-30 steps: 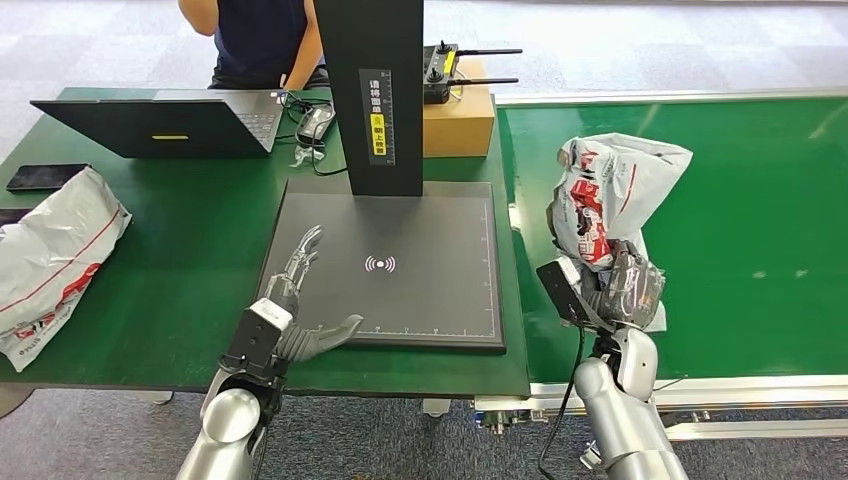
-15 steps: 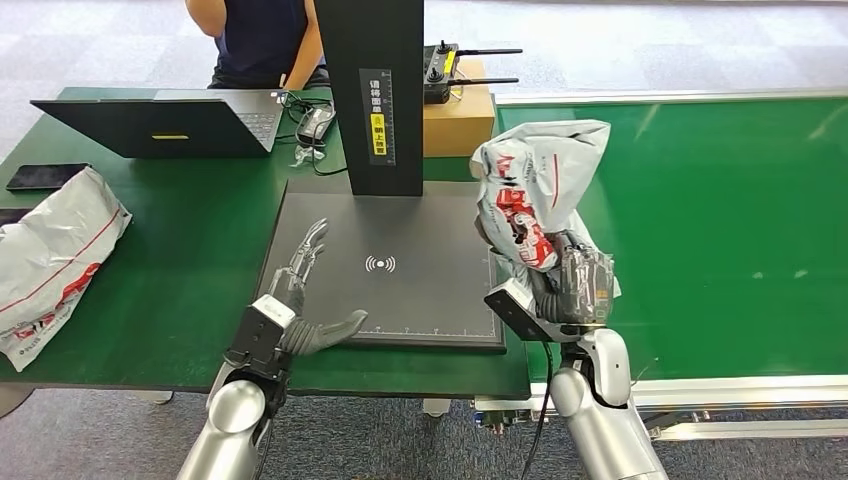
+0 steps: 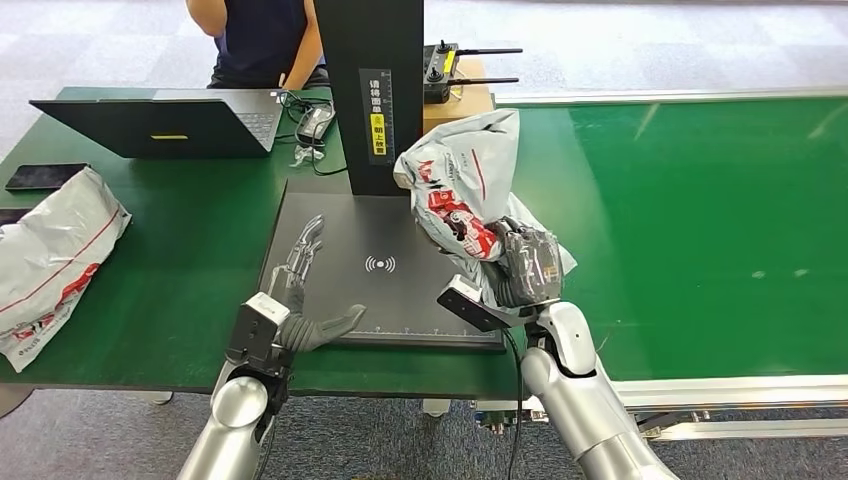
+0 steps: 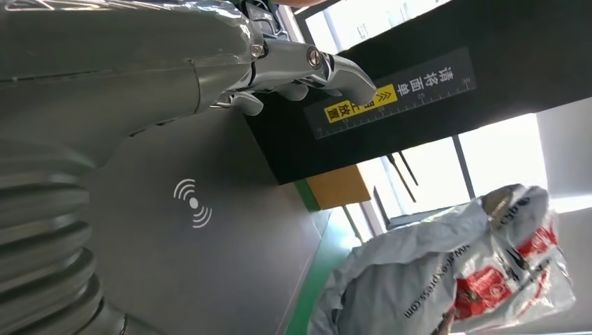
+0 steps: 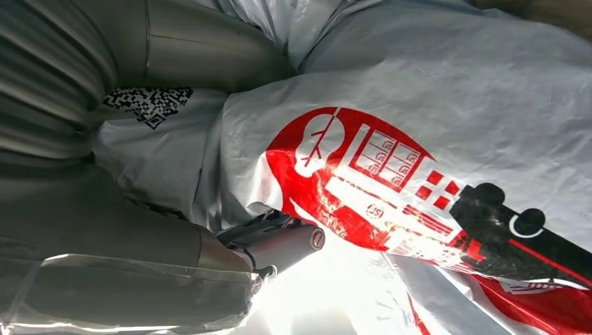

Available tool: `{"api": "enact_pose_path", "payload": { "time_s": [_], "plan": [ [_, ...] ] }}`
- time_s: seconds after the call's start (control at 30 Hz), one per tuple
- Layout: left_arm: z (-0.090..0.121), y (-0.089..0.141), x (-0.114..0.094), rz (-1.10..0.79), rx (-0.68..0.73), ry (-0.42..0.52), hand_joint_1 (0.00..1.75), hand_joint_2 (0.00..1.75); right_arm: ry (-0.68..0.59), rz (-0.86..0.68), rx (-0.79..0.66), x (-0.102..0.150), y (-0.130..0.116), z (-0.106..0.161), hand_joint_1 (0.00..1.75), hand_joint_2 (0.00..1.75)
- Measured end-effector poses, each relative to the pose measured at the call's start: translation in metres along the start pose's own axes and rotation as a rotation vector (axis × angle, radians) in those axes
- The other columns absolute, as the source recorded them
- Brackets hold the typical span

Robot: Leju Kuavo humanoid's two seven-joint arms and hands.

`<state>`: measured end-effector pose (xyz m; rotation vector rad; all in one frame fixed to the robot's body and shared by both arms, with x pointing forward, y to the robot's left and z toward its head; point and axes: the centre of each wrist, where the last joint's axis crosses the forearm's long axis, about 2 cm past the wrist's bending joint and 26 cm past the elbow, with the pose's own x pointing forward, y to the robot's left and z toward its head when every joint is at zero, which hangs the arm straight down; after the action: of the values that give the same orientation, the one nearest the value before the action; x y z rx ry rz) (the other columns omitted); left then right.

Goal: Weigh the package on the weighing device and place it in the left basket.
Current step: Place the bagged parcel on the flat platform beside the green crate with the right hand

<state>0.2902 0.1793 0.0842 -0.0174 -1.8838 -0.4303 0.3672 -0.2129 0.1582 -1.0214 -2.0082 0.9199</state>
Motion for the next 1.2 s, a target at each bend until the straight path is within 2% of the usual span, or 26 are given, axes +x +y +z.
{"api": "enact_pose_path", "payload": {
  "time_s": [0.37, 0.77, 0.83, 0.97, 1.0, 1.2],
  "plan": [
    [0.011, 0.002, -0.006, -0.006, 0.043, 0.025, 0.00, 1.75, -0.060, -0.024, 0.116, 0.003, 0.022, -0.009, 1.27, 1.75],
    [0.028, 0.011, -0.007, -0.036, 0.144, 0.033, 0.00, 1.75, -0.127, -0.088, 0.234, 0.013, 0.041, -0.001, 1.26, 1.75],
    [0.031, 0.011, -0.007, -0.039, 0.153, 0.032, 0.00, 1.75, -0.132, -0.088, 0.247, 0.013, 0.043, 0.001, 1.16, 1.75],
    [0.036, 0.011, -0.007, -0.048, 0.175, 0.036, 0.00, 1.75, -0.153, -0.073, 0.263, 0.013, 0.047, 0.006, 0.07, 1.75],
    [0.037, 0.011, -0.008, -0.049, 0.181, 0.038, 0.00, 1.75, -0.161, -0.057, 0.262, 0.013, 0.048, 0.006, 0.00, 1.75],
    [0.046, 0.011, -0.006, -0.056, 0.215, 0.044, 0.00, 1.75, -0.168, 0.037, 0.253, 0.012, 0.053, 0.004, 0.00, 1.75]
  ]
}}
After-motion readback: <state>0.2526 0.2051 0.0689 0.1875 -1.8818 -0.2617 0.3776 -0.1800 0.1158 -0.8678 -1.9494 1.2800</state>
